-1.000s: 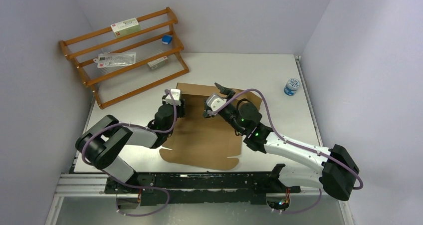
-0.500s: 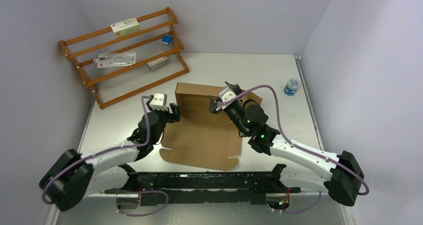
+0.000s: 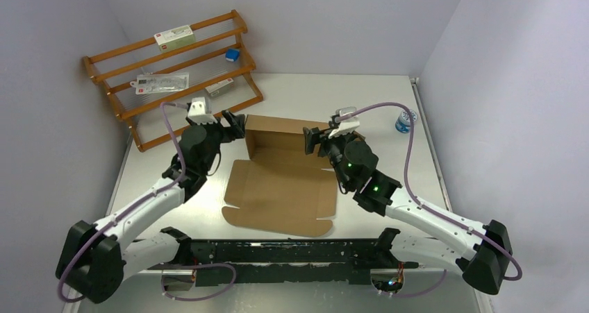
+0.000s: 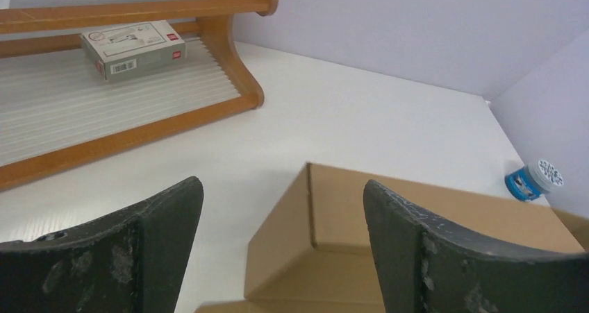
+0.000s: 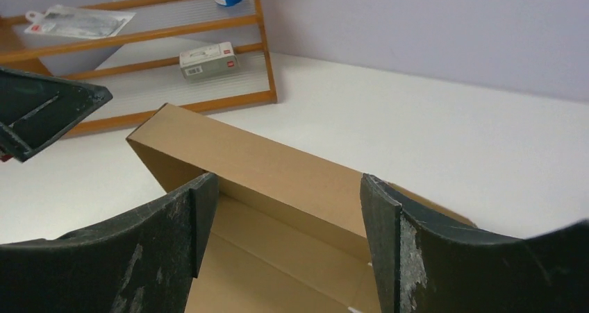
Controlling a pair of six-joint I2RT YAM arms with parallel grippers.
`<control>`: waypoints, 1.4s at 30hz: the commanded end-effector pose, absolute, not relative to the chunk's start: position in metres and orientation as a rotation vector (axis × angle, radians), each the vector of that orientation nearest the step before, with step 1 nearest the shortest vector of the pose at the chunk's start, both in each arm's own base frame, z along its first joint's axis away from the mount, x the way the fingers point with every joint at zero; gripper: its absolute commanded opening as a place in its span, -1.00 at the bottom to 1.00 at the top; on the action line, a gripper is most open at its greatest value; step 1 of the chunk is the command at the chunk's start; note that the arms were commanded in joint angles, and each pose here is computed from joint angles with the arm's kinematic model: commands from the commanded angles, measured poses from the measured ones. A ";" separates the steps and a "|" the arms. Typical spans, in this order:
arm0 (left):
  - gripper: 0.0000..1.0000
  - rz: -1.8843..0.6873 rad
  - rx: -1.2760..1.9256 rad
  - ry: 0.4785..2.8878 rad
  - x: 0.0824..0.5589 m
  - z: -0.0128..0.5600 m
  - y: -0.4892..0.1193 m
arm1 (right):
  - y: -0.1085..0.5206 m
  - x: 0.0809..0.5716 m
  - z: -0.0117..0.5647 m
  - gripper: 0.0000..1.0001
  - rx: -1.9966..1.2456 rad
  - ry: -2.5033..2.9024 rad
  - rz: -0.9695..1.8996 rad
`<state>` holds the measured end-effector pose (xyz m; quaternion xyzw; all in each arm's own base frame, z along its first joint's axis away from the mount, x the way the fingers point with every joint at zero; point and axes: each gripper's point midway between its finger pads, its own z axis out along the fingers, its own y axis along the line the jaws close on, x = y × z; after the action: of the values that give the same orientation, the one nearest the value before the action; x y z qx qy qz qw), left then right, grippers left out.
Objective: Fold the paper box
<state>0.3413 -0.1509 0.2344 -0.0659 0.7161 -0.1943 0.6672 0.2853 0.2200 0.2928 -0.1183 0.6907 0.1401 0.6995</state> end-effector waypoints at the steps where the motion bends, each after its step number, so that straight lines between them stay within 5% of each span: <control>1: 0.79 -0.580 -0.146 1.689 0.359 0.226 -0.161 | 0.204 0.293 0.284 0.57 0.003 1.599 0.389; 11: 0.76 -0.648 -0.064 1.718 0.383 0.222 -0.183 | 0.194 0.323 0.253 0.54 0.200 1.672 0.592; 32: 0.72 -0.716 0.042 1.877 0.384 0.178 -0.208 | 0.189 0.326 0.194 0.49 0.243 1.812 0.501; 42: 0.68 -0.741 0.056 1.885 0.376 0.176 -0.210 | 0.198 0.327 0.208 0.20 0.303 1.729 0.657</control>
<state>0.3833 -0.2066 0.1806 0.0125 0.7834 -0.2992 0.5447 0.3249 0.1914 0.1930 0.1072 0.7712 0.2293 0.5841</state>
